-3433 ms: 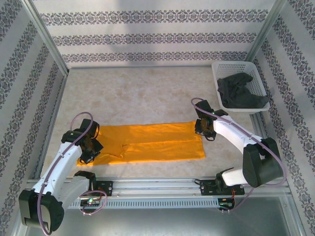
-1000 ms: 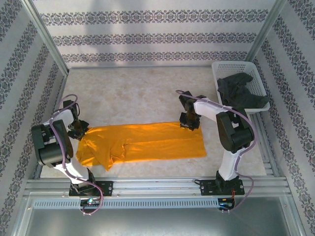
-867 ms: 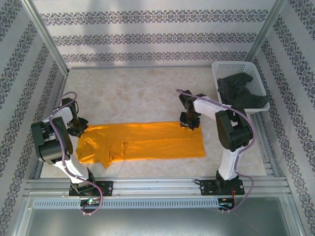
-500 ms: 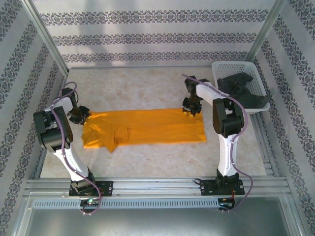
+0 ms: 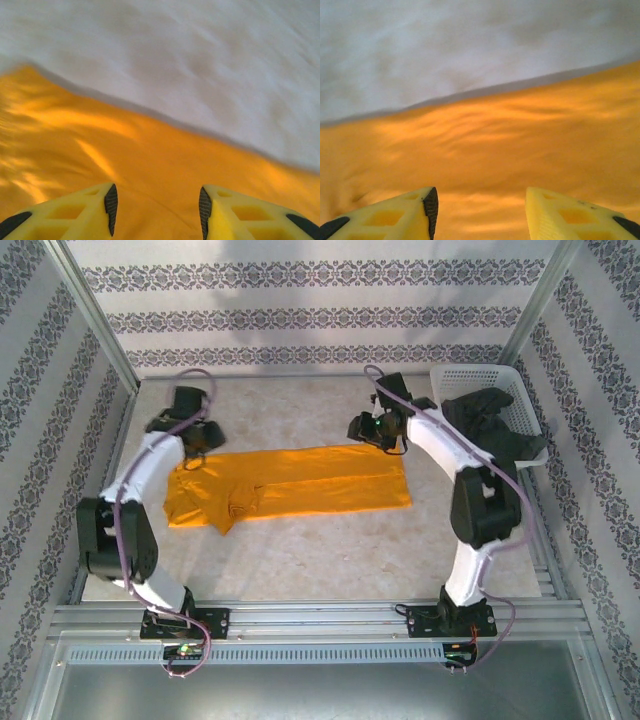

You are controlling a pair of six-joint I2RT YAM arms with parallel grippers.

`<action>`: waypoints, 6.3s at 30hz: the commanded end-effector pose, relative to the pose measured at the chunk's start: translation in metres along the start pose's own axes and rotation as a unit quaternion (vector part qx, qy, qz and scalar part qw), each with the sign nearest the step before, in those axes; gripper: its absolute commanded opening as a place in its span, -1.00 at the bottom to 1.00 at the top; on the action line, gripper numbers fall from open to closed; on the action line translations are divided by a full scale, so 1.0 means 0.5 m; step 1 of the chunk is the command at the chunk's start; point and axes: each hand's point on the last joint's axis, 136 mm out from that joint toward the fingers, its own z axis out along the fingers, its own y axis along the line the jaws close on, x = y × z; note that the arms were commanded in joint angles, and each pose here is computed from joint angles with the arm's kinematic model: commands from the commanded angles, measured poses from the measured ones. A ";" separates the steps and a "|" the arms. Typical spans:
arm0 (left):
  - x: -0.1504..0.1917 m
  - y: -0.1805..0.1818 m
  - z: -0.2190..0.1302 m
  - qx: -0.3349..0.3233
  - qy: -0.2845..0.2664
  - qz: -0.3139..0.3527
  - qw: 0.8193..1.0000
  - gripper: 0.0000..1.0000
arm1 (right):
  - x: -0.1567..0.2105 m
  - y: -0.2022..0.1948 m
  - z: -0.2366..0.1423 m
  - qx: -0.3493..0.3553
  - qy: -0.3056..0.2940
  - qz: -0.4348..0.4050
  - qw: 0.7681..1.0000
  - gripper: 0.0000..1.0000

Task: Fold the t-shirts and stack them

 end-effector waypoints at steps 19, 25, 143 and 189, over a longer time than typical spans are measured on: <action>0.352 -0.039 0.094 -0.023 0.195 0.159 0.968 -0.14 | 0.260 0.052 -0.038 -0.150 0.054 0.031 0.987 0.02; 0.339 -0.039 0.120 -0.038 0.180 0.165 0.969 -0.23 | 0.262 0.067 -0.042 -0.161 0.058 0.027 0.985 0.02; -0.012 0.275 0.158 -0.078 0.099 -0.129 0.984 -0.88 | 0.296 0.125 -0.042 -0.235 0.063 0.003 0.970 0.03; -0.040 -0.090 0.398 0.091 0.111 -0.241 0.960 -0.40 | 0.428 -0.286 -0.012 0.265 0.137 0.248 0.922 -0.28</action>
